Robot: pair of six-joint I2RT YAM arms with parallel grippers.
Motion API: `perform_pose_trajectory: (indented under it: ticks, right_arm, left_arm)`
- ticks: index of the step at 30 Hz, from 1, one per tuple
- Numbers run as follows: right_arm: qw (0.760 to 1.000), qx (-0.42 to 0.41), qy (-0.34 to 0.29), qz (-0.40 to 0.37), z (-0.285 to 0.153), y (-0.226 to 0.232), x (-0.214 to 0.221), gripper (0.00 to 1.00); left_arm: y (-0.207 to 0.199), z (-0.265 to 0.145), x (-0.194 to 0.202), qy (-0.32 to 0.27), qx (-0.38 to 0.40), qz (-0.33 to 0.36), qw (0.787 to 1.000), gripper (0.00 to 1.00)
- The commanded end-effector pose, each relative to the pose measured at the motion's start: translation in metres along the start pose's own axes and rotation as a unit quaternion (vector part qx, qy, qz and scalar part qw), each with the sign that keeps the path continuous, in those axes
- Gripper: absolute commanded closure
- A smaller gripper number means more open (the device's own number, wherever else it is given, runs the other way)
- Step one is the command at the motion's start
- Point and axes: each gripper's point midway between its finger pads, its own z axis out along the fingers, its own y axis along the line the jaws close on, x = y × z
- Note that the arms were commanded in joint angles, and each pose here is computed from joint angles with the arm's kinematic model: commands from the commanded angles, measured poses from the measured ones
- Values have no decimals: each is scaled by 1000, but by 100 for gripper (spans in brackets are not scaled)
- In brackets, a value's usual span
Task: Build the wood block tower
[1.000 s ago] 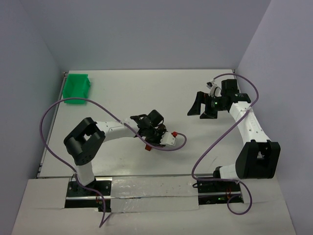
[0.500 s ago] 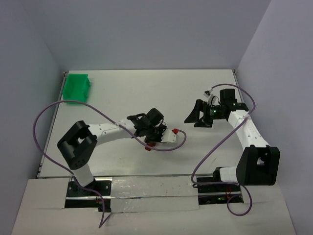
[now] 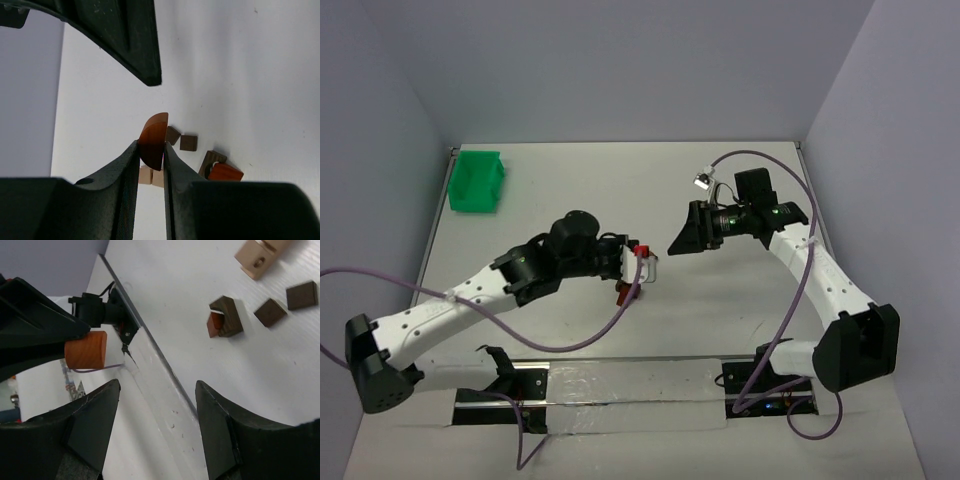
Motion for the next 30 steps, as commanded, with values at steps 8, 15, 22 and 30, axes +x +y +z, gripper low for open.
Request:
perform_pose_trajectory:
  ticks: [8,15,22,30]
  right_arm:
    - [994,-77,-11,-79,13,84,-19,31]
    - [994,-78,11,-76,31,97,-14,31]
    - [995,-46,59,-73,57,91,9,33]
    - [997,-25,36,-69,59,86,8,38]
  left_arm:
    - [-35,-44,-6,-71,13,114,991,100]
    - [-35,-42,-1,-66,6,150,986,100]
    - [-33,-42,-1,-64,1,156,986,100]
    - [-23,-46,-2,-65,-33,126,989,100]
